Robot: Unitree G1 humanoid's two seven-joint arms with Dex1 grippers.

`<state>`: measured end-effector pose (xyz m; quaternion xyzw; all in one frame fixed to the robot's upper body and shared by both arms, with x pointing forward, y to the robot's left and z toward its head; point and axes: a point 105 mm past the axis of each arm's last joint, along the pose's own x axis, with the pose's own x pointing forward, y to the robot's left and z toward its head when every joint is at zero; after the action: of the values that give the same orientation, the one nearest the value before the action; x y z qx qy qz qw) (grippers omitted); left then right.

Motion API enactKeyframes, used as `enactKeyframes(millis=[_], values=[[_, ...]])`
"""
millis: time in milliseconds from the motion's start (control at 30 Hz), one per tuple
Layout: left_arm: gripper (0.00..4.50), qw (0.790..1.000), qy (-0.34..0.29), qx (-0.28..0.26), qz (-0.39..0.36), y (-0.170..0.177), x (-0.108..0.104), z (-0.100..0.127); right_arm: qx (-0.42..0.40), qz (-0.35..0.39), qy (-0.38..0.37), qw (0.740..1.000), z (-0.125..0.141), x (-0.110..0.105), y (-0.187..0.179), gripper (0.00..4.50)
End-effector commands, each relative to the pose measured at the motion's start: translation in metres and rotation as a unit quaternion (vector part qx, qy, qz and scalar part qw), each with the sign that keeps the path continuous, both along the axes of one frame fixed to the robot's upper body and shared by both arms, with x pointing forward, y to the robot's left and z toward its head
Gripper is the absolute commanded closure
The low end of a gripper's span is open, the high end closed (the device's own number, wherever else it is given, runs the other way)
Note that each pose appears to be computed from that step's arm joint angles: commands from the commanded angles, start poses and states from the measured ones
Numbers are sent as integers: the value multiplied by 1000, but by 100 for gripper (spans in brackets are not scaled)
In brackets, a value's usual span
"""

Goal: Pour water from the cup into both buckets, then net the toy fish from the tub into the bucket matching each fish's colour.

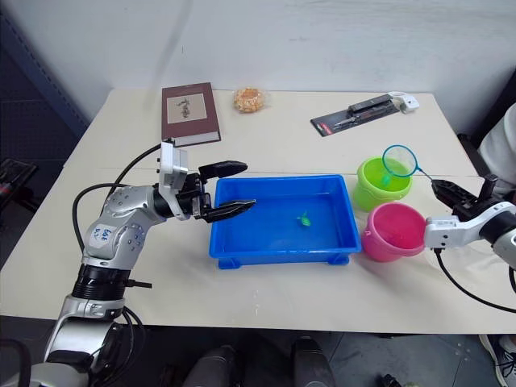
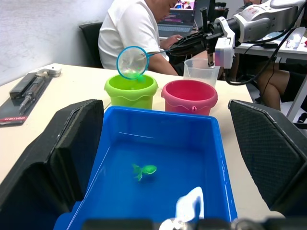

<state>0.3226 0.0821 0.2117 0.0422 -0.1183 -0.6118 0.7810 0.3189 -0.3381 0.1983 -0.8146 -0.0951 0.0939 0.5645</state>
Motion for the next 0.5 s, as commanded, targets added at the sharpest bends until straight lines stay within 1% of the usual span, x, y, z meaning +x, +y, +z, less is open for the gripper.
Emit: enactKeyframes(millis=[33, 100, 167, 267, 300, 333, 367, 433, 467, 500], values=[[4, 1000, -12, -3, -1, 1, -3, 4, -23, 13, -7, 1000, 15, -3, -1, 450], [4, 1000, -12, -3, 0, 1, -2, 4, -8, -6, -28, 1000, 24, 0, -8, 450], [4, 1000, -13, -4, 2, 2, -2, 4, 11, -7, -37, 999, 29, 1, -7, 450], [4, 1000, -13, -1, 6, 4, -3, 3, 117, -13, -60, 991, 49, 3, -6, 450], [4, 1000, -13, 0, 9, 6, -2, 2, 161, -8, -62, 985, 55, 4, -4, 450], [4, 1000, -13, 7, 15, 11, -2, 1, 238, 20, -33, 970, 63, 5, 12, 450], [4, 1000, -13, 11, 19, 15, -2, 0, 290, 48, -3, 956, 67, 4, 24, 450], [4, 999, -12, 23, 29, 25, -2, -1, 431, 94, 79, 894, 80, 2, 53, 450], [4, 999, -12, 26, 31, 28, -2, -2, 469, 101, 106, 871, 83, 1, 61, 450], [4, 999, -11, 30, 34, 31, -2, -2, 513, 98, 165, 837, 79, -2, 72, 450]])
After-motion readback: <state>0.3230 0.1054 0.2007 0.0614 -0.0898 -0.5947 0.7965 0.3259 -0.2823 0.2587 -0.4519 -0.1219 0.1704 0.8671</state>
